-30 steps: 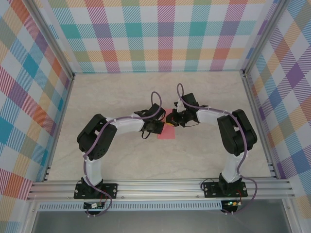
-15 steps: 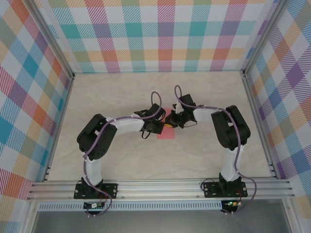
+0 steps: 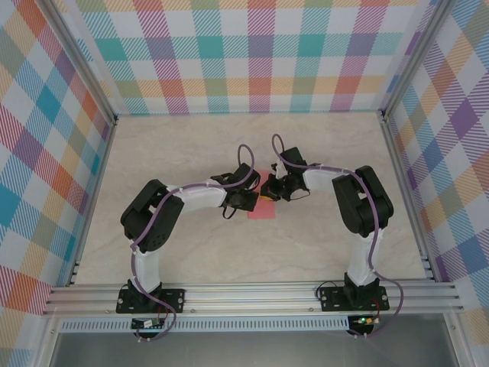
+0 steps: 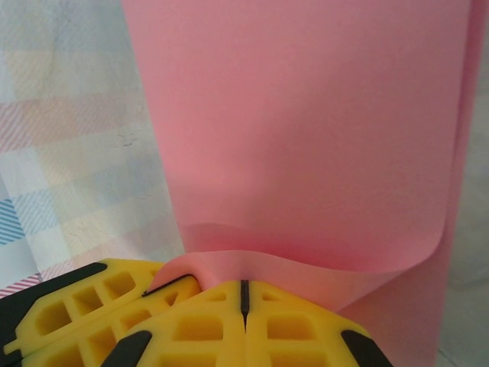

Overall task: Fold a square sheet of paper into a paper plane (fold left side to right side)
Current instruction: Fold the triangle a second time at the center of the table.

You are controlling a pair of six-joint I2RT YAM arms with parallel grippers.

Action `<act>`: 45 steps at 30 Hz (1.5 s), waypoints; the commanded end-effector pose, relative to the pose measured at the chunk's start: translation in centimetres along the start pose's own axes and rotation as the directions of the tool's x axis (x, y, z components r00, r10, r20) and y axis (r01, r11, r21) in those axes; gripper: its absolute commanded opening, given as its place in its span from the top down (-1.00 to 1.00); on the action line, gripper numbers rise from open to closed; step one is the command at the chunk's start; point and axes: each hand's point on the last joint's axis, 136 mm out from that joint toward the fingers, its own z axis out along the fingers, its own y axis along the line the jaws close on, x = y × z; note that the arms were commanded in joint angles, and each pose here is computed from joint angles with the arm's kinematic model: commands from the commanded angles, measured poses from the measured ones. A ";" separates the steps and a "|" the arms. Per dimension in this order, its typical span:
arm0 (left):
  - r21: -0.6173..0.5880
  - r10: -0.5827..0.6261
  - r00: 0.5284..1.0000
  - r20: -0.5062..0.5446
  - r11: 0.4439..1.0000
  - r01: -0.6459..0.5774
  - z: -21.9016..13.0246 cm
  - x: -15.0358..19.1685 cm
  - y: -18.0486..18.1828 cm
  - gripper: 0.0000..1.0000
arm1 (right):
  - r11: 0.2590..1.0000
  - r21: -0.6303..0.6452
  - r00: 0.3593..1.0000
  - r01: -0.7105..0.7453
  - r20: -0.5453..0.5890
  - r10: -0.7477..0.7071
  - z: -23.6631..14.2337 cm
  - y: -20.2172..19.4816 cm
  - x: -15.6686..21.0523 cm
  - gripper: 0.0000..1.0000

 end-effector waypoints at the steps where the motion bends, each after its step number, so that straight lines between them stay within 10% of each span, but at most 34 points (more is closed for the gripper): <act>1: -0.030 -0.001 0.999 -0.045 1.000 0.000 0.5 1.5 1.4 0.98 | 0.998 0.063 1.000 0.007 -0.024 -0.006 0.5 -1.5 0.4 0.99; 24: 0.036 -0.020 0.998 0.058 0.999 0.018 -5.1 -1.8 0.0 0.59 | 0.985 0.172 0.998 -0.008 -0.065 0.019 0.9 -4.5 1.7 0.98; 31: 0.245 -0.052 0.997 0.055 0.969 0.037 -7.6 -1.0 -3.2 0.51 | 0.986 0.165 0.998 -0.002 -0.062 0.012 0.8 -4.2 1.6 0.98; 45: 0.295 -0.068 0.997 -0.040 0.952 0.077 -3.6 0.6 -4.1 0.56 | 0.988 0.156 0.998 0.001 -0.061 0.009 0.7 -4.0 1.5 0.98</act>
